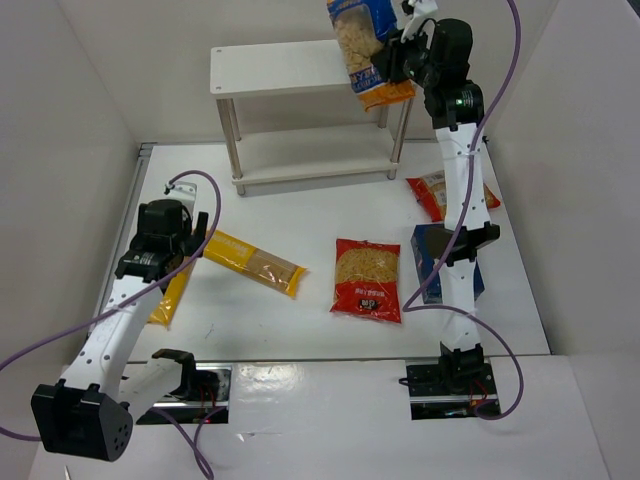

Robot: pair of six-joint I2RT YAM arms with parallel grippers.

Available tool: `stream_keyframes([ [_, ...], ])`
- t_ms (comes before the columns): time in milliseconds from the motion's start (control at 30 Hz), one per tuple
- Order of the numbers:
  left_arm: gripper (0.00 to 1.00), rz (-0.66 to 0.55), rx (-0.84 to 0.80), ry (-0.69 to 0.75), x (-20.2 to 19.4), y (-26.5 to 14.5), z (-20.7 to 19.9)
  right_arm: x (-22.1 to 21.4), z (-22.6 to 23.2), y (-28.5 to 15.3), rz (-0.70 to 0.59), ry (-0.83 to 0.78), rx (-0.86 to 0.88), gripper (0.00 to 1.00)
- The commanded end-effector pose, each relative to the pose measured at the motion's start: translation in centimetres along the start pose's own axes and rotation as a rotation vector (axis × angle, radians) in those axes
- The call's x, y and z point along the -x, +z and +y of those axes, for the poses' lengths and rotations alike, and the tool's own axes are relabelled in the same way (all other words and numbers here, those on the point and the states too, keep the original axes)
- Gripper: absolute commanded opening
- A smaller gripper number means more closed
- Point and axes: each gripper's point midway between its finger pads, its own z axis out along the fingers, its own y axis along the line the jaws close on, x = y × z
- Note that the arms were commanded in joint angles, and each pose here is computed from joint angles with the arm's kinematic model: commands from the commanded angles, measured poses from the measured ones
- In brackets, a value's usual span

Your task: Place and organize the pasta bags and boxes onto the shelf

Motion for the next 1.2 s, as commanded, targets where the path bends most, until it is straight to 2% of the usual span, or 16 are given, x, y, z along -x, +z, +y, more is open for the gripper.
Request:
stream_keyframes([
  [0, 0.99, -0.006, -0.011, 0.012, 0.0, 0.4, -0.2, 3.7, 1.8, -1.0, -0.111, -0.027, 0.086, 0.00],
  [267, 0.99, -0.006, -0.011, 0.012, 0.0, 0.4, -0.2, 7.2, 4.0, -3.4, -0.184, 0.001, 0.190, 0.00],
  [700, 0.99, 0.006, -0.043, 0.027, -0.3, 0.6, -0.8, 11.3, 2.6, -5.2, -0.326, 0.033, 0.212, 0.00],
  [1167, 0.99, 0.034, -0.101, 0.056, -1.0, 1.0, -1.5, 11.1, 2.2, -4.2, -0.365, 0.097, 0.294, 0.00],
])
